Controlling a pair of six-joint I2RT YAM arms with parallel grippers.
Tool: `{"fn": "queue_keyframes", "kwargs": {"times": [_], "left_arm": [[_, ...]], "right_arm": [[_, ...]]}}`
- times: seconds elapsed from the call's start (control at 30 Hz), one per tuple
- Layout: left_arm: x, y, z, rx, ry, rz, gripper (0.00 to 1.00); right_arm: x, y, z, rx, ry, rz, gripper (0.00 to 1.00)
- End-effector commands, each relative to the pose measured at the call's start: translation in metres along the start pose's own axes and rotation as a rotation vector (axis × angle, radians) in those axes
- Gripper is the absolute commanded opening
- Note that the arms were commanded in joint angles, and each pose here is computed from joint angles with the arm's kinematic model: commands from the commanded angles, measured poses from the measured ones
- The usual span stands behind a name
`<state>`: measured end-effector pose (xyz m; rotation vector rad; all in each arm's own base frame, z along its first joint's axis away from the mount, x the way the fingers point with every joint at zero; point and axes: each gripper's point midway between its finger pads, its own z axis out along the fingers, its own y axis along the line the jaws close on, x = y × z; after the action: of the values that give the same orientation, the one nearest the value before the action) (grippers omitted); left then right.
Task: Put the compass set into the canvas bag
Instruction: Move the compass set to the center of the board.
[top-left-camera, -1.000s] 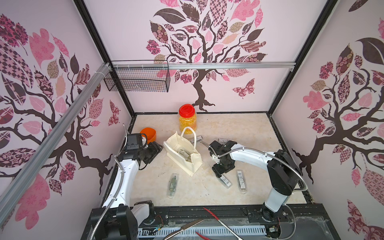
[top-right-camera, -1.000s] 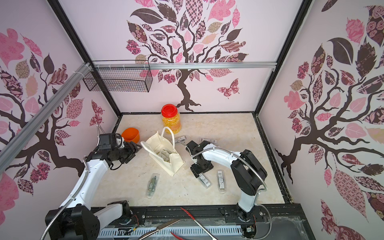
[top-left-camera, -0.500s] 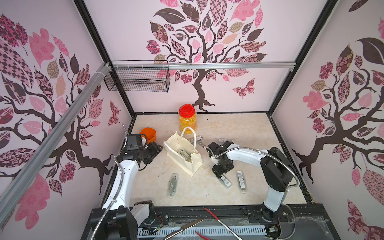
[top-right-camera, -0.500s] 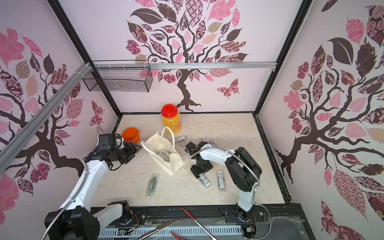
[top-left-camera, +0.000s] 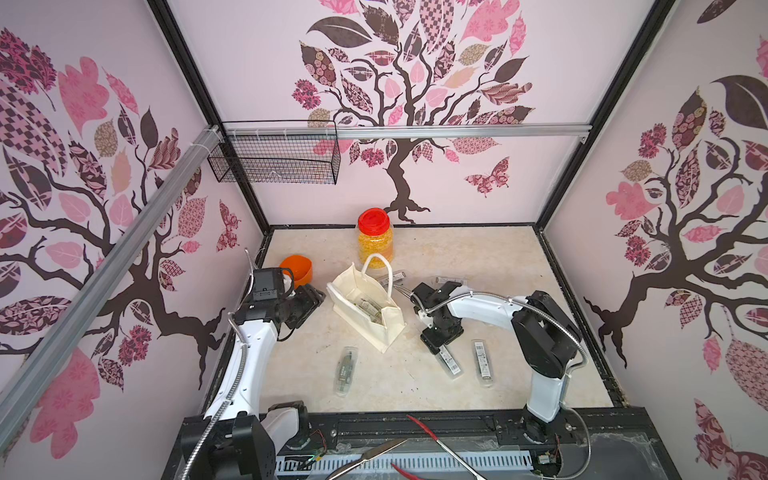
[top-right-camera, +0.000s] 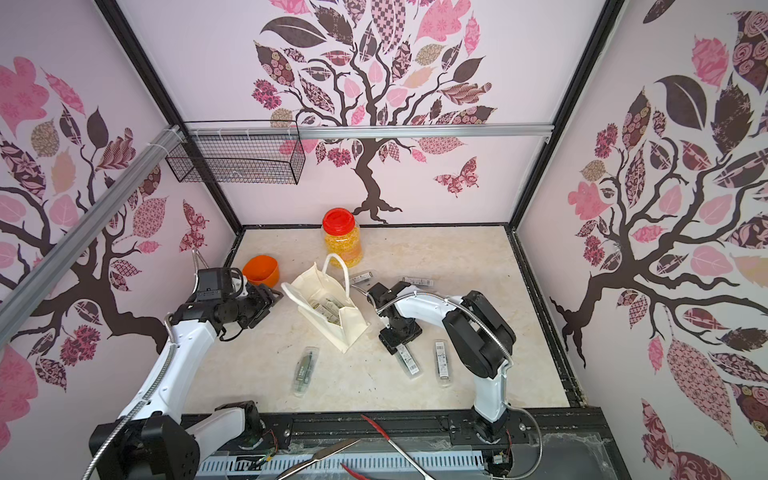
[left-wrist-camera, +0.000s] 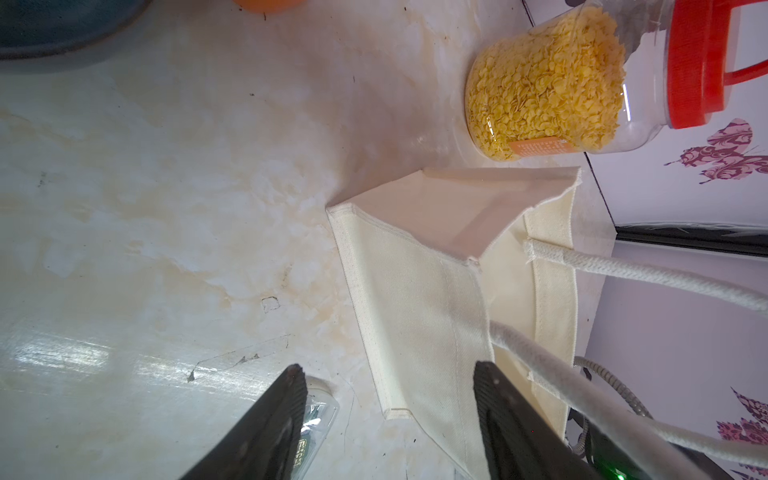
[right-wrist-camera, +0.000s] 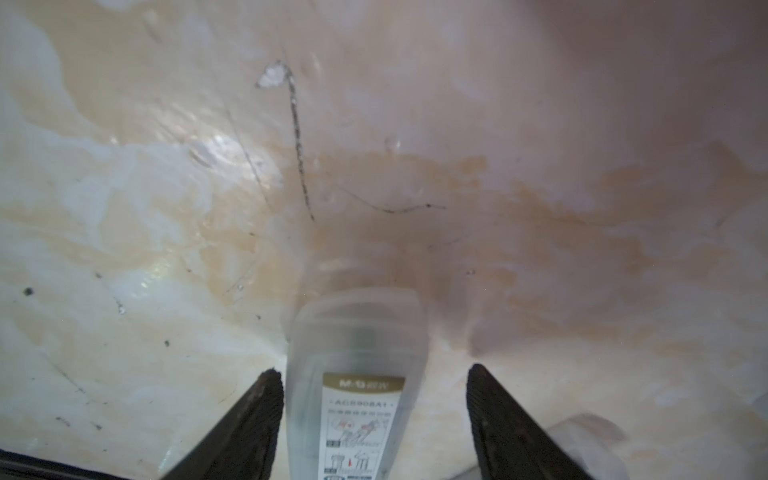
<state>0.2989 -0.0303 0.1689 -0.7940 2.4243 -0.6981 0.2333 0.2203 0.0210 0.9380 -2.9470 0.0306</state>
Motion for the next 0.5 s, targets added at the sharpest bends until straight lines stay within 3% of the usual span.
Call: {"fn": "queue_keyframes", "kwargs": {"times": [0.0, 0.23, 0.47], "left_arm": [[-0.007, -0.007, -0.007, 0.009, -0.034, 0.028, 0.68], [-0.005, -0.004, -0.005, 0.004, -0.029, 0.020, 0.68], [-0.008, -0.004, -0.005, -0.004, -0.037, 0.021, 0.68]], "right_arm": [[-0.002, -0.003, 0.003, 0.013, 0.015, -0.008, 0.68], [-0.005, -0.002, 0.011, 0.014, 0.025, -0.015, 0.58], [-0.013, -0.003, 0.008, 0.022, -0.006, 0.000, 0.56]]}}
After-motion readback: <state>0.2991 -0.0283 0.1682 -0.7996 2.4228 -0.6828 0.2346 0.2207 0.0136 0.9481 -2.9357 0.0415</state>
